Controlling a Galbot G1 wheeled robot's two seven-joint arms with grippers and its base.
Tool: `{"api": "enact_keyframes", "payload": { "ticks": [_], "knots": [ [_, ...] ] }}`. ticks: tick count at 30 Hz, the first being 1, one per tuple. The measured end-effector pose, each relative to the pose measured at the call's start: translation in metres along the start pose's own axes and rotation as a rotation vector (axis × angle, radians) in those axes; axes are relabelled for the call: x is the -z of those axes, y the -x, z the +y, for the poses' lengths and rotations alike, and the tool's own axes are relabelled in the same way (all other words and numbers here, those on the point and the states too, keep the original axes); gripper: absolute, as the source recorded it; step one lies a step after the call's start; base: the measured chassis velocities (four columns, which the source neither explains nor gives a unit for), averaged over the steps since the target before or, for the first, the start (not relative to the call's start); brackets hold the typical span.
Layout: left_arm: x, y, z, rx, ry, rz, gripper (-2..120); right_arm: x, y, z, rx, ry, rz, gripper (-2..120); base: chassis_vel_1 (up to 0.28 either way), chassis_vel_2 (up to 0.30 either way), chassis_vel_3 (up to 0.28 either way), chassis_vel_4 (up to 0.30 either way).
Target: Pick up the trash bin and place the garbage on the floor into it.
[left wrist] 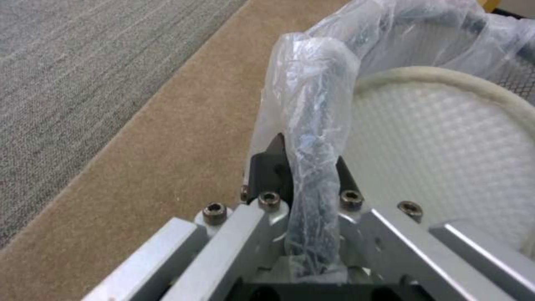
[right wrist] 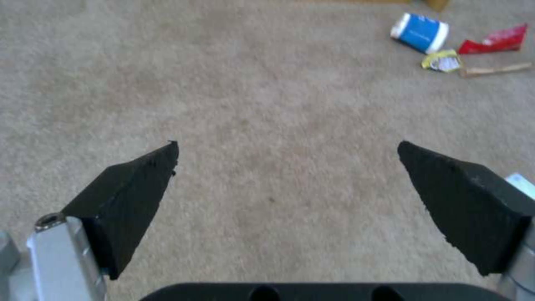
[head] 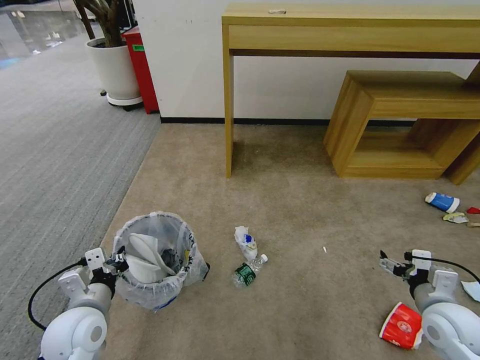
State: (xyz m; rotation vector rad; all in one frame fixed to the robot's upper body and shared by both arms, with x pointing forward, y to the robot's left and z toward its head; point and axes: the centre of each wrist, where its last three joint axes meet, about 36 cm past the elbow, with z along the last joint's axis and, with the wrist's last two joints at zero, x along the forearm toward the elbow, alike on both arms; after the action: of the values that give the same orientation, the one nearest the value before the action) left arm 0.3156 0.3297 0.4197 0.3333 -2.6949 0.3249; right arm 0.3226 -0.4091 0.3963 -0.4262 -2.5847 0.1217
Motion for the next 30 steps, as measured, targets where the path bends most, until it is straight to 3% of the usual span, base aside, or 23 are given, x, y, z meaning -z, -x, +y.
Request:
{"api": "enact_keyframes", "payload": {
  "ticks": [10, 25, 30],
  "knots": [
    [-0.002, 0.008, 0.003, 0.012, -0.008, 0.001, 2, -0.008, -0.007, 0.001, -0.054, 0.024, 0.098, 100, 0.000, 0.000, 0.000, 0.000],
    [-0.002, 0.011, 0.005, 0.012, -0.006, 0.000, 2, -0.004, -0.010, 0.006, -0.011, 0.021, 0.094, 100, 0.000, 0.000, 0.000, 0.000],
    [-0.003, 0.014, 0.006, 0.015, -0.009, 0.001, 2, -0.013, -0.021, 0.008, -0.027, 0.022, 0.154, 100, 0.000, 0.000, 0.000, 0.000]
  ]
}}
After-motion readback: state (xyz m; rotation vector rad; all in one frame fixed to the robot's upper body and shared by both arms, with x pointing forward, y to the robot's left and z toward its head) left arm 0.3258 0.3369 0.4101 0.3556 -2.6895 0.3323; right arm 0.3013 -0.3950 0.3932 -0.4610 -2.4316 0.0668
